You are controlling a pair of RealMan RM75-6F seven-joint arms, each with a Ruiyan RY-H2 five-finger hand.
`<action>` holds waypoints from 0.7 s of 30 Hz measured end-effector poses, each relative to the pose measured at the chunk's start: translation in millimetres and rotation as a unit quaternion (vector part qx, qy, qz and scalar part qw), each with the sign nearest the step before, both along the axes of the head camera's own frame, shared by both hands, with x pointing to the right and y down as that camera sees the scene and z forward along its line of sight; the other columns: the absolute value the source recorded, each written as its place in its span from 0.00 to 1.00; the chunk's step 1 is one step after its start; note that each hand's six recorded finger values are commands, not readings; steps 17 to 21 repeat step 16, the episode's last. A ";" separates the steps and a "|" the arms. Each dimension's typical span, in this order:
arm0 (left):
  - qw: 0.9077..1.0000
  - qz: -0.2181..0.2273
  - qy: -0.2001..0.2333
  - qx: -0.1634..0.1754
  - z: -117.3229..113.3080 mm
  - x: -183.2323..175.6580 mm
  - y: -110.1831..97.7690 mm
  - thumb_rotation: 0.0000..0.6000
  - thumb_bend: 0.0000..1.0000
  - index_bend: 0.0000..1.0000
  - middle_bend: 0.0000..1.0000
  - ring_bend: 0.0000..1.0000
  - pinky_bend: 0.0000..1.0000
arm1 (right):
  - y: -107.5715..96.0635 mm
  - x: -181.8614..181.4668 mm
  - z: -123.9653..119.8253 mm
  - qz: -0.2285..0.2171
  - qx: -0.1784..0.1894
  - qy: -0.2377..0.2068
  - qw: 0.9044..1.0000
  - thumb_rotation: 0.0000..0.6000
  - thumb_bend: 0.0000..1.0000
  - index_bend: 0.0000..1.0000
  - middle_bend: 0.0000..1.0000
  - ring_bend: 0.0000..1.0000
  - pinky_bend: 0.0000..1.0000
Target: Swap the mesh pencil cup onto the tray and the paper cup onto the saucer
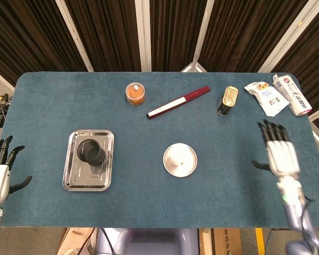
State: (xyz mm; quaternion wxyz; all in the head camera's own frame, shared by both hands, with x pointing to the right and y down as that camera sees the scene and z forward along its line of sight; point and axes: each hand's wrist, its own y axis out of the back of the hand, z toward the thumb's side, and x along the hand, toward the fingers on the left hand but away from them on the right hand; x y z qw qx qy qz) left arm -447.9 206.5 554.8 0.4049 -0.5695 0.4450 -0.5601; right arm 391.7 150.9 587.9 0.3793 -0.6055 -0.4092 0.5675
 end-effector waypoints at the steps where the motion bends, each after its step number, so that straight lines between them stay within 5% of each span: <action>1: 1.000 0.000 0.000 -0.004 0.0 0.1 1.2 1.00 0.09 0.21 0.00 0.00 0.13 | 9.1 7.1 -2.4 -0.001 0.005 0.012 1.000 1.00 0.00 0.00 0.00 0.00 0.00; 7: 1.000 -0.004 0.005 -0.018 -4.3 -1.4 8.3 1.00 0.09 0.21 0.00 0.00 0.12 | 49.2 36.2 -9.4 0.001 0.027 0.053 0.998 1.00 0.00 0.00 0.00 0.00 0.00; 21: 1.000 0.002 0.006 -0.022 -3.7 -2.5 8.5 1.00 0.09 0.21 0.00 0.00 0.10 | 58.6 44.6 -9.9 -0.010 0.042 0.063 0.997 1.00 0.00 0.01 0.00 0.00 0.00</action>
